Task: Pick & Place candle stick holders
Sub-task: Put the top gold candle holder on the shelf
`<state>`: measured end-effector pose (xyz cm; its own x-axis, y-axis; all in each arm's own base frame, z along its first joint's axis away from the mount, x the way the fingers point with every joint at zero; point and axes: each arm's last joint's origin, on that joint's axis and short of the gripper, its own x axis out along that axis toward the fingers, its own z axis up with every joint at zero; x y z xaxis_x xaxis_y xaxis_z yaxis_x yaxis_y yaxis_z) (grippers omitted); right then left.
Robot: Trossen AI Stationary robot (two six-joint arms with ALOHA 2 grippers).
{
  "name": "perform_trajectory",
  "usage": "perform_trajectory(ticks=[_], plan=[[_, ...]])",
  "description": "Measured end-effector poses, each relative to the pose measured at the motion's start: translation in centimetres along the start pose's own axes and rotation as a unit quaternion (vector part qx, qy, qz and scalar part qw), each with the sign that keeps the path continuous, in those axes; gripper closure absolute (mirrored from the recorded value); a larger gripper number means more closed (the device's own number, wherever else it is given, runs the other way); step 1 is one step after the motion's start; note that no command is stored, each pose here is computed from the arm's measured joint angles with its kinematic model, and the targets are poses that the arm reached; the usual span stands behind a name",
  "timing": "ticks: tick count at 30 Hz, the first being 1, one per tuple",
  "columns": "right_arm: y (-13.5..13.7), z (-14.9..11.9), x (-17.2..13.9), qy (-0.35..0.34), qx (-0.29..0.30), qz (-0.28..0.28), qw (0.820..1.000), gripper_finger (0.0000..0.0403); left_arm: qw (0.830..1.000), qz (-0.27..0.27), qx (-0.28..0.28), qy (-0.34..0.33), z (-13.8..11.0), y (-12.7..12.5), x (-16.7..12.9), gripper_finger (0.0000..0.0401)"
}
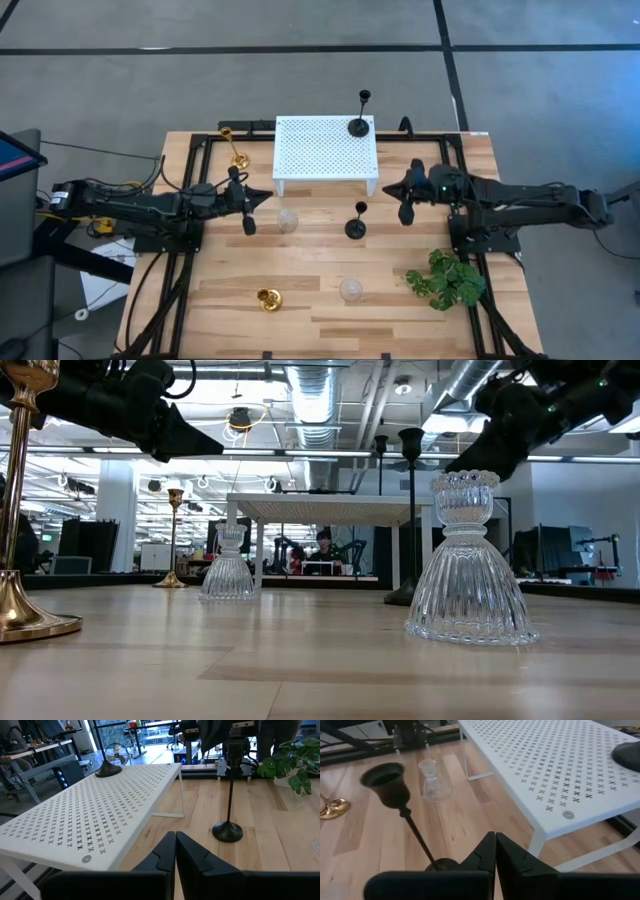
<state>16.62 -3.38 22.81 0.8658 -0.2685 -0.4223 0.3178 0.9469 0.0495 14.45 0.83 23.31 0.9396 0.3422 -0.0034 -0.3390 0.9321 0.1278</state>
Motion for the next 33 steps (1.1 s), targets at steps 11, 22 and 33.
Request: perform_trajectory(ticks=[11,22,33], plan=[[0.8,-0.4,-0.1,0.017,-0.013,0.009,1.0,0.0403,0.998,0.039,0.027,-0.028,0.8,0.8,-1.2,0.039],[0.6,-0.5,-0.1,0.019,-0.014,-0.019,1.0,0.0403,0.975,0.221,0.002,-0.035,1.2,3.4,-5.6,0.0394],[0.5,-0.5,-0.1,0.016,-0.002,-0.035,0.999,0.0403,0.953,0.288,-0.061,0.067,-1.9,3.4,-5.7,0.0396]])
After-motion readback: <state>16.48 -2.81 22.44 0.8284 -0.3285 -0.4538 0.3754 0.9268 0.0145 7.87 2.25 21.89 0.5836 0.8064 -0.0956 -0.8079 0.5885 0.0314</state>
